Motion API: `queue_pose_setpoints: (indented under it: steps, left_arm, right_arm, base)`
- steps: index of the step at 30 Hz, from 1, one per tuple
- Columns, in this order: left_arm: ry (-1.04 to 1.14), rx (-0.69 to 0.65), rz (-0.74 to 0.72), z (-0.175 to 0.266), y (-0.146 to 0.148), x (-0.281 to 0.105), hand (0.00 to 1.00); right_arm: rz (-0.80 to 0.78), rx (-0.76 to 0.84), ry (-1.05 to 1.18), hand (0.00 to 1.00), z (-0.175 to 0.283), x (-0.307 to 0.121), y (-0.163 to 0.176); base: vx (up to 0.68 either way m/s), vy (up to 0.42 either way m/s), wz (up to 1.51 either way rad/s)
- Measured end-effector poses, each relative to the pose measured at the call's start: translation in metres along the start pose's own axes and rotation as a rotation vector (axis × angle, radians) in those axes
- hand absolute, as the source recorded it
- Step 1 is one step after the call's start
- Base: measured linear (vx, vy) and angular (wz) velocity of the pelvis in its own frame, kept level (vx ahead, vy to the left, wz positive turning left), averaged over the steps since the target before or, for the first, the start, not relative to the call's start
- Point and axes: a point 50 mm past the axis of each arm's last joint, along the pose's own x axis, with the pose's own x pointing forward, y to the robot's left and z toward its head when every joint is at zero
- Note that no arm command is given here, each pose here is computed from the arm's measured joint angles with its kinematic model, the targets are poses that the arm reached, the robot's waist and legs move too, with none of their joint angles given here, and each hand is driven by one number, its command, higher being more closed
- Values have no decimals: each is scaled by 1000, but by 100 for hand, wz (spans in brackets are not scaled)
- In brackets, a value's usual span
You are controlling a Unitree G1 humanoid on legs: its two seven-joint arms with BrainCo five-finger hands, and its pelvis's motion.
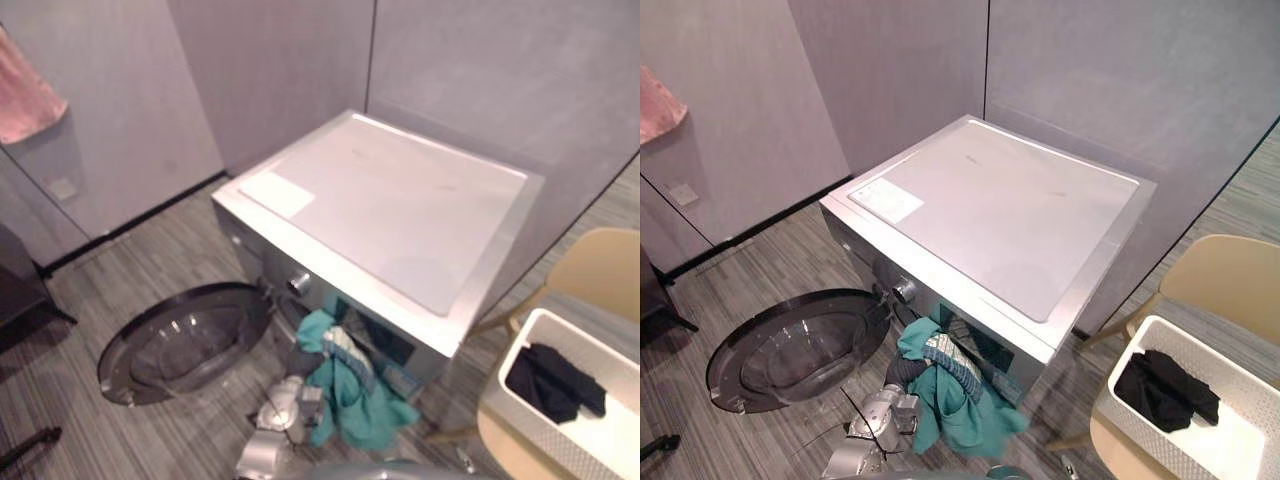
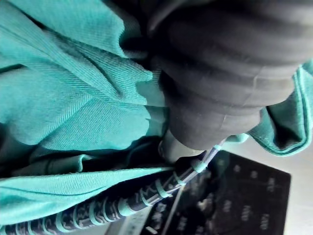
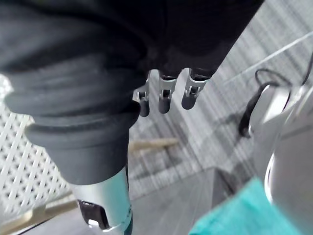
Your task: Pick up the laundry basket with both hands and put the clothes into the washing machine.
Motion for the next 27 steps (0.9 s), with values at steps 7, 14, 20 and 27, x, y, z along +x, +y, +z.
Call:
queue_pose_setpoints:
  steps: [7, 14, 20, 27]
  left_arm:
    - [19, -25, 75, -7, 16, -10, 100]
    - [54, -6, 84, -15, 21, -12, 100]
    - [32, 42, 73, -8, 29, -12, 100]
    - [-8, 37, 74, 2, 27, -5, 100]
  right_arm:
    - [127, -78, -43, 0, 9, -1, 35]
    - [40, -74, 27, 0, -5, 1, 18]
    - [65, -102, 36, 0, -8, 0, 24]
    - [85, -100, 4, 0, 0, 0, 28]
  base:
    - [148, 180, -91]
    - [142, 477, -40]
    - [-71, 299, -74]
    - [-136, -50, -83]
